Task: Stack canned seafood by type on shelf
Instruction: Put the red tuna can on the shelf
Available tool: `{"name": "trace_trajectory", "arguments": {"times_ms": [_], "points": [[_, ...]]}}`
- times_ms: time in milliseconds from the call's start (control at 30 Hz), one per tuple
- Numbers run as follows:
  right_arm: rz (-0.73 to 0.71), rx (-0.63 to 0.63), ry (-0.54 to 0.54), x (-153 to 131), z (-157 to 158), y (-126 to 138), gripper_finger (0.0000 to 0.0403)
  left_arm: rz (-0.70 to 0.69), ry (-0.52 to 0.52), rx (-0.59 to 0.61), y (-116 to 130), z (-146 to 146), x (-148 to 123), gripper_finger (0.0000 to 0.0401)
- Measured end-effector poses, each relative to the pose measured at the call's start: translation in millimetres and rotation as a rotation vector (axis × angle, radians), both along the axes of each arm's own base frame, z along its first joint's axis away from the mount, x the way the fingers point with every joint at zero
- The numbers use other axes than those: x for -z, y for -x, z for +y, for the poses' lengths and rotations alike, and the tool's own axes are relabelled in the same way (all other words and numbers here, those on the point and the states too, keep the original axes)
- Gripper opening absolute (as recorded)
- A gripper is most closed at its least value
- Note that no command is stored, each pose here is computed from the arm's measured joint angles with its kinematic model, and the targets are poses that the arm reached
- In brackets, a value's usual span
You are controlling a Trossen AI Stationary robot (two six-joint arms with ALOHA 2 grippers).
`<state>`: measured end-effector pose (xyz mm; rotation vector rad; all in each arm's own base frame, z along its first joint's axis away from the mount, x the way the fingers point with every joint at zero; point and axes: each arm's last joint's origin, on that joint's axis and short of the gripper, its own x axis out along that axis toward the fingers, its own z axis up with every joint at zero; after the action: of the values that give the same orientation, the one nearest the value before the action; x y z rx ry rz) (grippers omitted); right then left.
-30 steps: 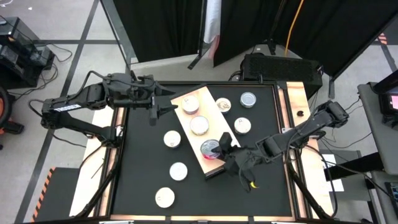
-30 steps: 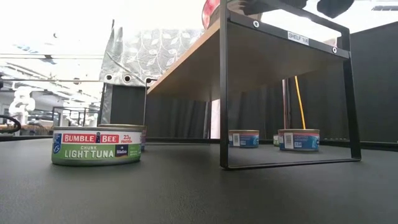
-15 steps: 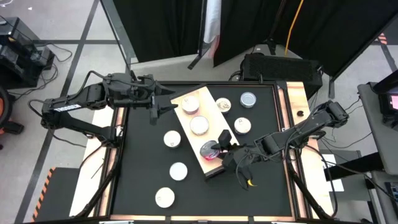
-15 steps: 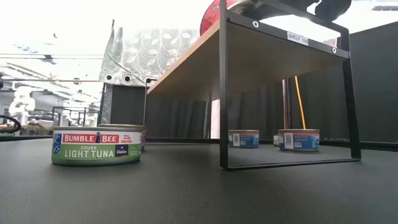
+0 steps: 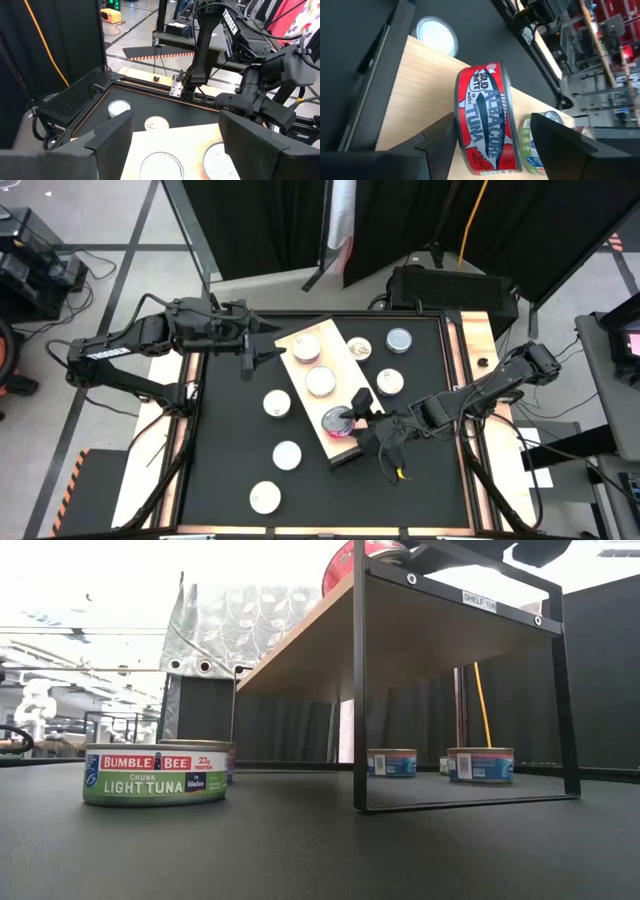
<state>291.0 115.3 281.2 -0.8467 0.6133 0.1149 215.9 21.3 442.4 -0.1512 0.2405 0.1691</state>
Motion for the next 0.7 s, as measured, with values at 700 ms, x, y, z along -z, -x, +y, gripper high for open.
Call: {"name": "trace_trajectory", "arguments": {"times_ms": [700], "points": [[0.085,0.056,-0.217,-18,-9,0,0.0256,0.0,0.0,0.0,0,0,0,0.0292]]}}
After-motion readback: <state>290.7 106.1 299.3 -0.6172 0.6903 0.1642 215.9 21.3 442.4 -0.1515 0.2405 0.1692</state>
